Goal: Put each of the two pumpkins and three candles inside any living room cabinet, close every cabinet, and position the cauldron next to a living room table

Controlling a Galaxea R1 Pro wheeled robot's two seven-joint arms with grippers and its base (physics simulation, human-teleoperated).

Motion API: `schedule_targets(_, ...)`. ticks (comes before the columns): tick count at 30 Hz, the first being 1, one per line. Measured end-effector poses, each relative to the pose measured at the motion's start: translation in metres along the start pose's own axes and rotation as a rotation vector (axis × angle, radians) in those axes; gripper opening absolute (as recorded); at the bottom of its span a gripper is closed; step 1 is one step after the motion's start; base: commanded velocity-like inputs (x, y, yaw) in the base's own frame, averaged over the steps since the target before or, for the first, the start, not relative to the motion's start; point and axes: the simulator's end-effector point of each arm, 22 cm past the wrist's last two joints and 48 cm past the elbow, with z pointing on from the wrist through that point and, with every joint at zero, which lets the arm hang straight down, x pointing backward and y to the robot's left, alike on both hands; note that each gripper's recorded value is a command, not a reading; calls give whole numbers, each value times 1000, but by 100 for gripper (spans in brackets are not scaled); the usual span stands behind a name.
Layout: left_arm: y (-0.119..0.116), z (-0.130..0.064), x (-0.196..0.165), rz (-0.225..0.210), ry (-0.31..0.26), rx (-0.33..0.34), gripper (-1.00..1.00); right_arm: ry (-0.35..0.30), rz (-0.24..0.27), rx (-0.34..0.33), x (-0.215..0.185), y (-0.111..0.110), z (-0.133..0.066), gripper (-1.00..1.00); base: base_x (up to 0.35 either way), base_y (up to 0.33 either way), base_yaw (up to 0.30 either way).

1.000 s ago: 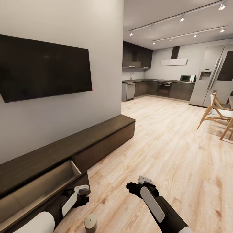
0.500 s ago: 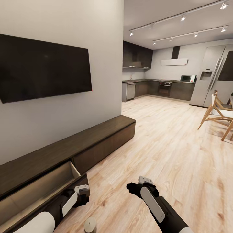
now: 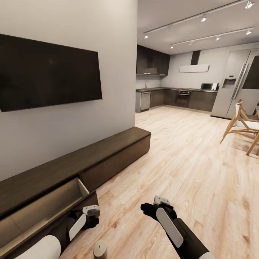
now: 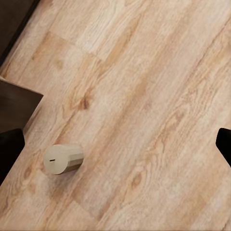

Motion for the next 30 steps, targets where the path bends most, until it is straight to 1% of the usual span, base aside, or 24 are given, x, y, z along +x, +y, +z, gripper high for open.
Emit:
schedule_targets(7,3,13,9,-5,4,-1,100,0,-1,2,10,-5,11,100,0,0,0)
schedule_targets(13,10,27,27,-8,30,-15,100,-2,-2,1,17,-9,19,100,0,0,0)
schedule_targets(15,12,32,32,-7,35,-19,100,-9,0,-3,18,-9,21,100,0,0,0)
schedule_targets(17,13,36,36,-5,37,-21,100,-30,7,-9,14,-9,22,100,0,0,0)
schedule_targets(20,14,41,40,-3,39,-22,100,-84,13,-43,2,-4,16,100,0,0,0)
schedule_targets(22,15,45,43,-3,39,-23,100,-102,15,-56,1,-5,13,100,0,0,0)
schedule_targets(25,16,50,47,-2,39,-23,100,-142,17,-93,3,-5,1,100,0,0,0)
schedule_targets(27,16,54,49,-1,39,-24,100,-164,18,-114,4,-3,-6,100,0,0,0)
schedule_targets(30,17,59,53,-1,38,-24,100,-178,18,-130,7,-2,-9,100,0,0,0)
